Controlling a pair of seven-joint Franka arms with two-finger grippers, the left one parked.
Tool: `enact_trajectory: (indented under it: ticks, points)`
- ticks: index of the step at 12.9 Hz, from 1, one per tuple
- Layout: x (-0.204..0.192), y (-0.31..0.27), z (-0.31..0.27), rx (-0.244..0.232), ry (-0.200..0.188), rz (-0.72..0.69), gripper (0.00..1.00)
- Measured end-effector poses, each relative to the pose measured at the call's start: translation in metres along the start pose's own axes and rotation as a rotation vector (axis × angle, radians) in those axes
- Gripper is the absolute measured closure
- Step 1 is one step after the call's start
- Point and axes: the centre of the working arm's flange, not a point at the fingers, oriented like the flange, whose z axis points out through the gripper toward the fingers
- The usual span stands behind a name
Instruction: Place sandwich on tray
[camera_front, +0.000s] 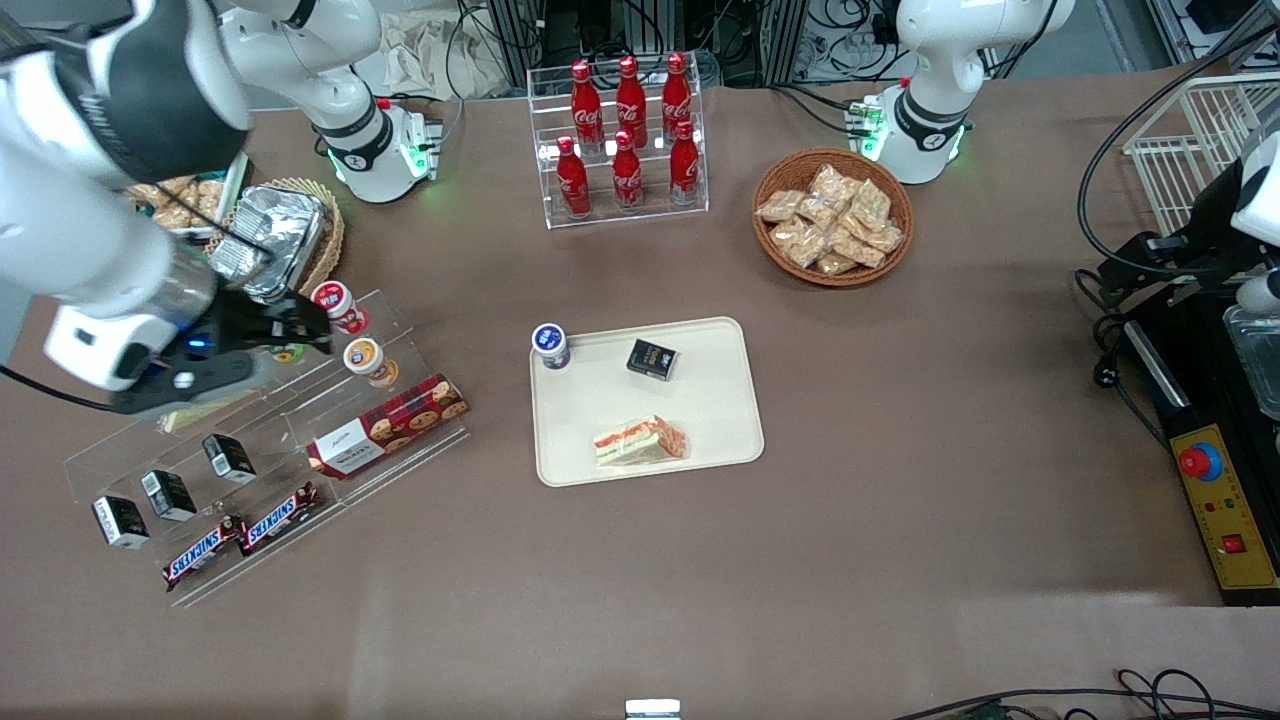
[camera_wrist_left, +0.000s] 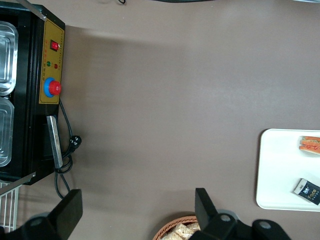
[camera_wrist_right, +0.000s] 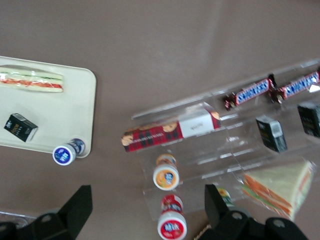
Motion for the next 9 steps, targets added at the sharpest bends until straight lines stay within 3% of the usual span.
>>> enact_trajectory:
  ticks: [4, 9]
  points:
    - [-0.019, 0.085, -0.013, -0.003, -0.001, 0.107, 0.0]
    - [-0.04, 0.135, -0.023, -0.005, 0.011, 0.194, 0.0]
